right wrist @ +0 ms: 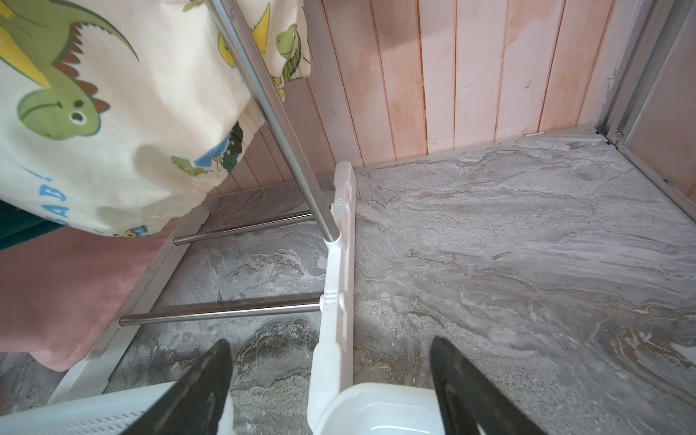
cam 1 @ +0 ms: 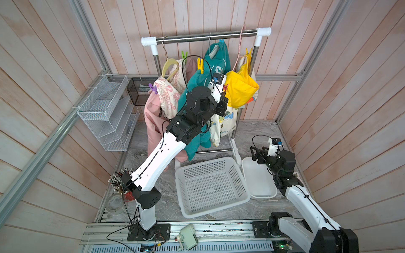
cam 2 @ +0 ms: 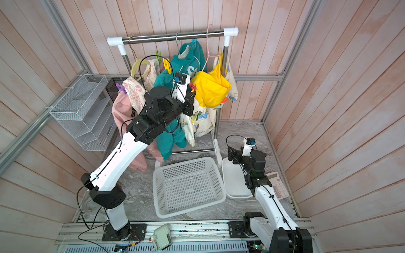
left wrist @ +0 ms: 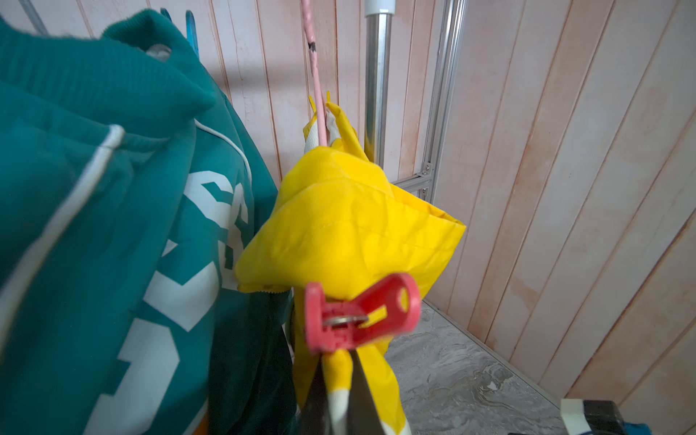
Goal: Remove the clothespins securing jackets to the hanger
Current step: Pick up the hanger from the clothesline.
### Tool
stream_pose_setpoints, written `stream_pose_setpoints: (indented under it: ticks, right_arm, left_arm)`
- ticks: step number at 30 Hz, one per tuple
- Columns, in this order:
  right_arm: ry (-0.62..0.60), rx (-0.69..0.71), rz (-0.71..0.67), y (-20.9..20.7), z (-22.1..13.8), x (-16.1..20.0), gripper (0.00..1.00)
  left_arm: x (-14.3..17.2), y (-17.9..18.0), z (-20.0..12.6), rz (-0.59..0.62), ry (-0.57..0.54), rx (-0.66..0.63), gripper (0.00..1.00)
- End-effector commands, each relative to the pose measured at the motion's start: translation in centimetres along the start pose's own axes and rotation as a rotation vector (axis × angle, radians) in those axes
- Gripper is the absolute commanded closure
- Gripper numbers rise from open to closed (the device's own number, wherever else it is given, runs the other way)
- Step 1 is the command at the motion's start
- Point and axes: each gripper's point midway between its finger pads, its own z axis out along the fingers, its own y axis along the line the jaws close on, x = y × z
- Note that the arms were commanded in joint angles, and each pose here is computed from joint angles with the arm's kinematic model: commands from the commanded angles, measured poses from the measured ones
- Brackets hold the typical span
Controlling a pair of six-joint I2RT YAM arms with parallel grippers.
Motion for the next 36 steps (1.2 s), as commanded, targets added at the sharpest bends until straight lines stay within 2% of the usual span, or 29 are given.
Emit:
stream_pose_setpoints:
  ticks: [1, 6, 17, 29, 36]
  right_arm:
    - [0.000, -0.009, 0.004, 0.1, -0.1, 0.0, 0.16]
    - [-0.008, -0.023, 0.013, 0.3, 0.0, -0.3, 0.16]
    - [-0.003, -0.029, 0.024, 0.3, 0.3, -0.1, 0.16]
    - [-0.009, -0.066, 0.037, 1.0, 0.3, -0.6, 0.16]
    - [-0.029, -0.051, 0.027, 0.9, 0.0, -1.2, 0.16]
  left_arm:
    - [-8.9, 1.6, -4.8, 0.004, -0.262, -0.060, 1.00]
    - [-10.5, 1.7, -5.7, 0.012, -0.305, -0.070, 1.00]
    - [-10.6, 1.7, -8.4, 0.033, -0.278, -0.124, 1.00]
    - [-9.4, 0.3, -12.1, 0.051, -0.226, -0.115, 1.00]
    - [-7.6, -0.8, -14.0, 0.008, -0.154, -0.038, 1.00]
